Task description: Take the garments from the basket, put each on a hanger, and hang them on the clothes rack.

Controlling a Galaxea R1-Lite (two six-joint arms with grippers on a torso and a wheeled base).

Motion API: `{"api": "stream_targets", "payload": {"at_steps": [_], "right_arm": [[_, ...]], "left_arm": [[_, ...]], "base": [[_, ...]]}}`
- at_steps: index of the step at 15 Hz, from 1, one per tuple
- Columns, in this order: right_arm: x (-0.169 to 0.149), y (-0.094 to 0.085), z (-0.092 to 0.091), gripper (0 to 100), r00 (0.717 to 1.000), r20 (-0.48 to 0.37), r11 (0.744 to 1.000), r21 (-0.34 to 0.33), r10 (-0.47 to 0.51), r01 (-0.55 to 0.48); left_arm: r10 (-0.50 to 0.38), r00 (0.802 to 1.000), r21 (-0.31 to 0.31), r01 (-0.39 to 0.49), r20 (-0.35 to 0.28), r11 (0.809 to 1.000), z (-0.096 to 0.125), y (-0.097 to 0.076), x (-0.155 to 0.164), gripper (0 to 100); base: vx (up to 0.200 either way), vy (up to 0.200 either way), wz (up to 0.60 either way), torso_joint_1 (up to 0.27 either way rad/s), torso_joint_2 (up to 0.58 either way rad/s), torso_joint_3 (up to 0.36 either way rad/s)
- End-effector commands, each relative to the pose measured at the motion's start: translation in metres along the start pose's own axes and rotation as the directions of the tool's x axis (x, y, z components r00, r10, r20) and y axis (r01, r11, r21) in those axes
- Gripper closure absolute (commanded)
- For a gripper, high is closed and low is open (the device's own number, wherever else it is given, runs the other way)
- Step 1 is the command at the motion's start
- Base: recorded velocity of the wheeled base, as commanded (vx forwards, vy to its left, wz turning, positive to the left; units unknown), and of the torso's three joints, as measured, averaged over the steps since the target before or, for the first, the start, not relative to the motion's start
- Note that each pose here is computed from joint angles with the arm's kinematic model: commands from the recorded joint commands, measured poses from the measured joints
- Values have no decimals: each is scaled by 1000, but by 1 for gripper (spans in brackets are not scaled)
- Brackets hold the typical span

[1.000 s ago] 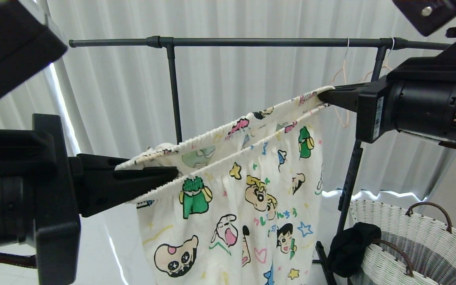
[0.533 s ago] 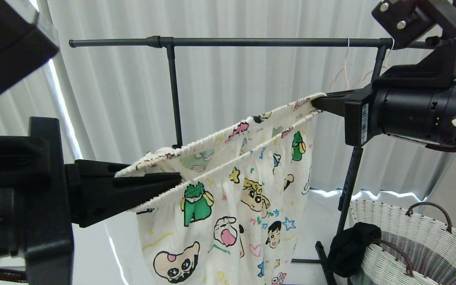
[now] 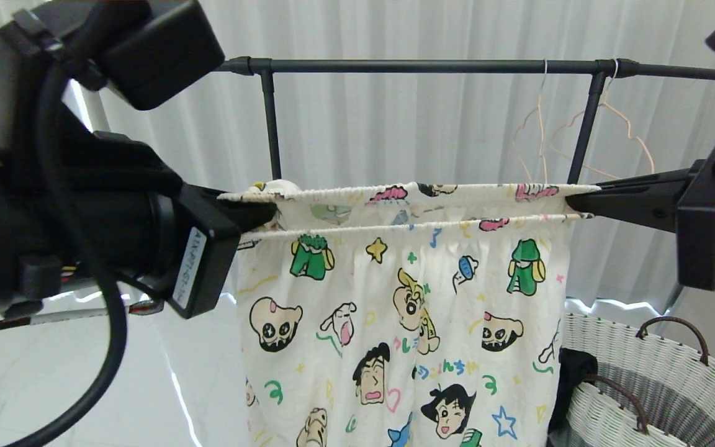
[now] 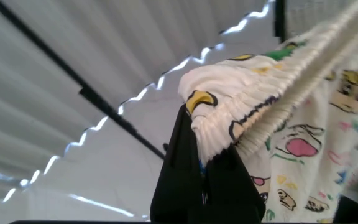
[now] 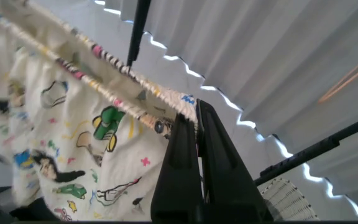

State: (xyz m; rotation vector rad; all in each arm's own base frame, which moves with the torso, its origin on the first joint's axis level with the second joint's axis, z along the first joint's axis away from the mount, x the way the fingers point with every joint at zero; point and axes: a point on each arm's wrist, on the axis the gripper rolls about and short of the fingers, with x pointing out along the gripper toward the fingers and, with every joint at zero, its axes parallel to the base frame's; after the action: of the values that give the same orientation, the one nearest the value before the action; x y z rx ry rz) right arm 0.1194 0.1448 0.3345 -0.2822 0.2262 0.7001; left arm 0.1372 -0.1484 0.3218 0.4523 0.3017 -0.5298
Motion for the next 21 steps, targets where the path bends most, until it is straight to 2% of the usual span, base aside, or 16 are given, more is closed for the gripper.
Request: {"api": "stream_targets", "payload": {"at_steps": [1, 12, 13, 15, 21], "right_arm": [[-10, 2, 1, 100, 1000, 24, 1000, -2, 19, -19], [-7, 3, -1, 100, 1000, 10, 1000, -3, 23, -23], [-6, 4, -3, 0, 1000, 4, 1000, -4, 24, -24], [-8, 7, -5, 0, 999, 5, 999, -13, 48, -48], [-25, 14, -13, 0, 985, 29, 985, -30, 171, -171]], "left_arm": [[60, 997, 9, -60, -50, 998, 5, -3, 23, 100], [76, 996, 4, -76, -40, 997, 8, -2, 21, 100], [77, 996, 4, -77, -39, 997, 8, -1, 21, 100], [87, 995, 0, -87, -45, 996, 8, 1, 22, 100], [184, 978, -32, -188, -97, 982, 0, 23, 30, 100]], "base": [[0, 0, 0, 0, 0, 0], [0, 0, 0, 0, 0, 0], [0, 0, 0, 0, 0, 0], [0, 0, 0, 0, 0, 0], [0, 0, 0, 0, 0, 0]]}}
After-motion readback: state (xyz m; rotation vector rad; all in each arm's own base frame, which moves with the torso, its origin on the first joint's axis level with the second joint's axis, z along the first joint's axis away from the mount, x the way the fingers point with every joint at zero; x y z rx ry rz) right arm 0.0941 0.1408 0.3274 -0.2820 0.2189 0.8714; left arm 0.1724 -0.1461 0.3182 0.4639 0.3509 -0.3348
